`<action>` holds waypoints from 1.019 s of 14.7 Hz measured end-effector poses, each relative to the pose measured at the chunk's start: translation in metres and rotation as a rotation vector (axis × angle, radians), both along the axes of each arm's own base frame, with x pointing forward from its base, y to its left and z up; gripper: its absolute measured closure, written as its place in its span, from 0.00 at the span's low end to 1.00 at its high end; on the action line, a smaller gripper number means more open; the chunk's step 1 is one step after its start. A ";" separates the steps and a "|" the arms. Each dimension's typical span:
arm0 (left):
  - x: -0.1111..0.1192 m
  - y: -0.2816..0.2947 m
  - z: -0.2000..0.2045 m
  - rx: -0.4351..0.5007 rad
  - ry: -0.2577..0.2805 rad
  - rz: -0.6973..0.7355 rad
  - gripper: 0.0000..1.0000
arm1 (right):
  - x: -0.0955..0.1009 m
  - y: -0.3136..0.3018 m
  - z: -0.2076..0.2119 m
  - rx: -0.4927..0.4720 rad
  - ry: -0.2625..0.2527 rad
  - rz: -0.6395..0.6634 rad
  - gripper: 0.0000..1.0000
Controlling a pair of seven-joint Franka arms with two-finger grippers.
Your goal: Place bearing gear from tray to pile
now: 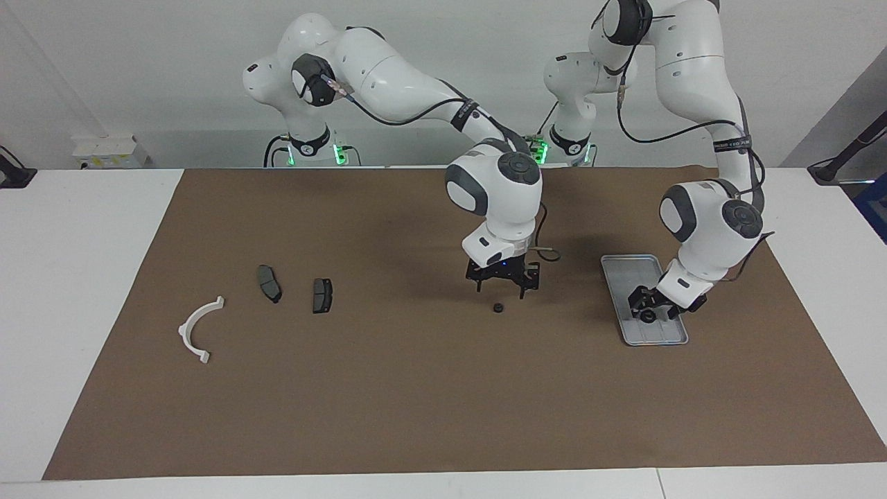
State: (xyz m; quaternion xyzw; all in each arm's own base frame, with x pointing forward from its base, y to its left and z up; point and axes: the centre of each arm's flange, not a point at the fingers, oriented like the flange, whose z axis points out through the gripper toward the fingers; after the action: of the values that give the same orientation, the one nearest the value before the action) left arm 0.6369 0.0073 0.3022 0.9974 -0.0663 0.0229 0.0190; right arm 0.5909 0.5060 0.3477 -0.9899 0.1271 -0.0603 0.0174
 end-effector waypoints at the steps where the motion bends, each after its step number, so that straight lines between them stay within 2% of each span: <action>1: 0.000 0.000 -0.001 0.000 -0.001 0.000 0.10 | -0.001 0.003 -0.001 0.006 -0.004 0.005 0.00; 4: 0.000 0.000 -0.001 0.000 -0.001 0.000 0.15 | -0.003 0.010 -0.013 0.026 -0.014 0.015 0.00; 6: 0.001 0.000 -0.002 0.000 -0.003 -0.002 0.39 | -0.004 0.012 -0.026 0.028 -0.013 0.020 0.00; 8: 0.001 -0.001 -0.002 0.000 -0.003 -0.002 0.42 | -0.004 0.012 -0.033 0.028 -0.013 0.021 0.00; 10: 0.001 -0.001 -0.002 0.000 -0.003 -0.002 0.66 | -0.003 0.009 -0.037 0.023 -0.007 0.017 0.00; 15: 0.001 -0.001 -0.001 -0.001 0.001 -0.002 0.66 | -0.007 0.003 -0.056 -0.002 0.022 0.014 0.00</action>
State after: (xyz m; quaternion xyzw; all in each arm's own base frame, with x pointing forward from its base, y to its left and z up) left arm 0.6376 0.0068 0.3012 0.9973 -0.0672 0.0226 0.0194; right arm 0.5842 0.5092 0.2916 -0.9914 0.1201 -0.0497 0.0154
